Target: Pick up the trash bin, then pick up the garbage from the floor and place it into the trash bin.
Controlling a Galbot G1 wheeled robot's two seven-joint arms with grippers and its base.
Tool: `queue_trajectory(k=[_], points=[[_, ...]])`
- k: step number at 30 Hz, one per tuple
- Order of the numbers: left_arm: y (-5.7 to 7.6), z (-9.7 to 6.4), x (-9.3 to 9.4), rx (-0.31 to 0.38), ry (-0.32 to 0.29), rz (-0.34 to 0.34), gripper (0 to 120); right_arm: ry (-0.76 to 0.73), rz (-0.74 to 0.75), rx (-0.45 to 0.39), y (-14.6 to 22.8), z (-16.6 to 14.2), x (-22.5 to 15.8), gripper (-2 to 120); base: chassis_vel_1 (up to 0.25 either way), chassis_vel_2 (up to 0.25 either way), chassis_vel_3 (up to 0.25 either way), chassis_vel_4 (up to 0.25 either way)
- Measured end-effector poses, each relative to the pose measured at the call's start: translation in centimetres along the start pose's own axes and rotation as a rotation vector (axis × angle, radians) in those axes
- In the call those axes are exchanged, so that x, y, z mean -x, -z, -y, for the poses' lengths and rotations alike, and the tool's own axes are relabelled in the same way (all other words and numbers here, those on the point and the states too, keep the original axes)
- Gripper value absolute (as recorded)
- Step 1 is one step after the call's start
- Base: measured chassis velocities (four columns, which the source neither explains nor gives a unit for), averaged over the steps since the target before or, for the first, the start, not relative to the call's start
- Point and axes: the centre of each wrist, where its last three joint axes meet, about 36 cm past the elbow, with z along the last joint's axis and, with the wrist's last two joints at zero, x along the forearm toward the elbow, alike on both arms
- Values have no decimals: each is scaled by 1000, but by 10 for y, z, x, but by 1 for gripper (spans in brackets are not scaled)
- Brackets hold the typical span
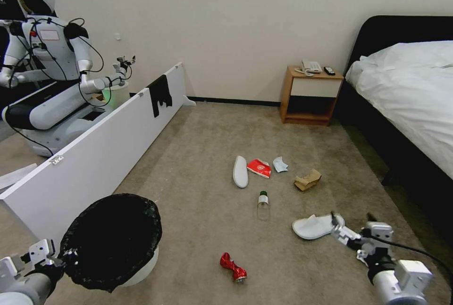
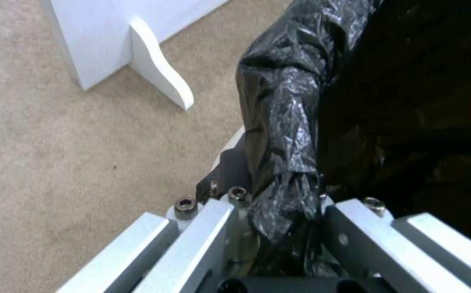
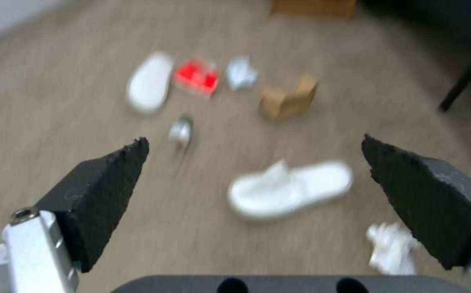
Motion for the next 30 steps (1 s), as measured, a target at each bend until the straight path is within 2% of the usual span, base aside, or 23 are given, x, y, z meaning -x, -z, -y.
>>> queue_trajectory(k=[2, 9, 11, 15, 18, 30], points=[[-3, 1, 0, -3, 3, -2, 1, 54, -121, -12, 2, 0, 12, 100, 0, 0, 0, 0], [-8, 1, 0, -9, 12, -6, 1, 128, -252, 4, 0, -5, 31, 100, 0, 0, 0, 0], [-12, 2, 0, -12, 18, -9, 1, 168, -323, 17, -3, -11, 38, 100, 0, 0, 0, 0], [-14, 2, 0, -15, 18, -11, 1, 196, -366, 28, -5, -18, 40, 100, 0, 0, 0, 0], [-17, 1, 2, -13, 21, -16, 1, 269, -460, 67, -5, -32, 44, 100, 0, 0, 0, 0], [-20, -1, 5, -15, 28, -20, 1, 351, -561, 58, -17, -56, 60, 100, 0, 0, 0, 0]])
